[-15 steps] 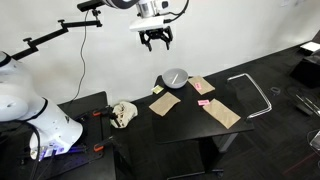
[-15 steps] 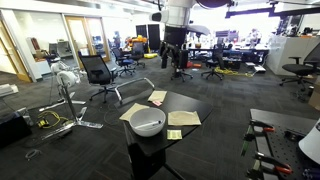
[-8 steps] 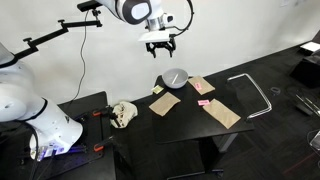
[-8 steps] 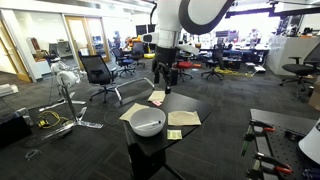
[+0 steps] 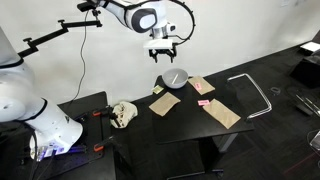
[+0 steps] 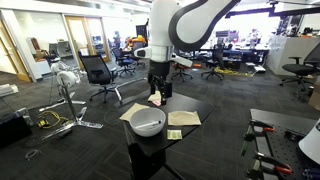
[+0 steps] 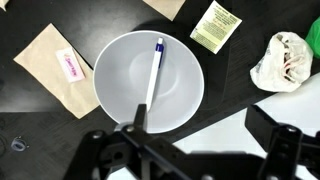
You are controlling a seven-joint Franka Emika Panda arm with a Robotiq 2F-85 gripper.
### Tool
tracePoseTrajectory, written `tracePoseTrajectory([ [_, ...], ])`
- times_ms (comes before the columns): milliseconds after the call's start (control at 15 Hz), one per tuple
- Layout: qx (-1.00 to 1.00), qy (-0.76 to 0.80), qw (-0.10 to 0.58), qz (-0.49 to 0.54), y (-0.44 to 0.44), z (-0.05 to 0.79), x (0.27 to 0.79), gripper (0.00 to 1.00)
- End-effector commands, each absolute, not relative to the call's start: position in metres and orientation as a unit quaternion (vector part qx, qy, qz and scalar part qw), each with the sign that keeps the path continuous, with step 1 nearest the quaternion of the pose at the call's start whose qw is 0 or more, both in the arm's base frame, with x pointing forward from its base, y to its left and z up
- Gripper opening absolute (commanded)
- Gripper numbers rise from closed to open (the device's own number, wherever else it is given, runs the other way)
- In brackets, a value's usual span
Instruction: Take the white pen out of the grey bowl
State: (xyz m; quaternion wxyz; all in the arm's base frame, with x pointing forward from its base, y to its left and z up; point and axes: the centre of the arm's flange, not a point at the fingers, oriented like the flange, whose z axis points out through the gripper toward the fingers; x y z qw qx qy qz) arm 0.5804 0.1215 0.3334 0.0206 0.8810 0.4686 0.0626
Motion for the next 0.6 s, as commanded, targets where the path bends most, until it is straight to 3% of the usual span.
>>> tracePoseTrajectory([
  [0, 0.881, 0.468, 0.021, 0.063, 0.121, 0.334, 0.581, 1.0],
  [533, 0.883, 0.466, 0.016, 0.062, 0.117, 0.319, 0.6, 1.0],
])
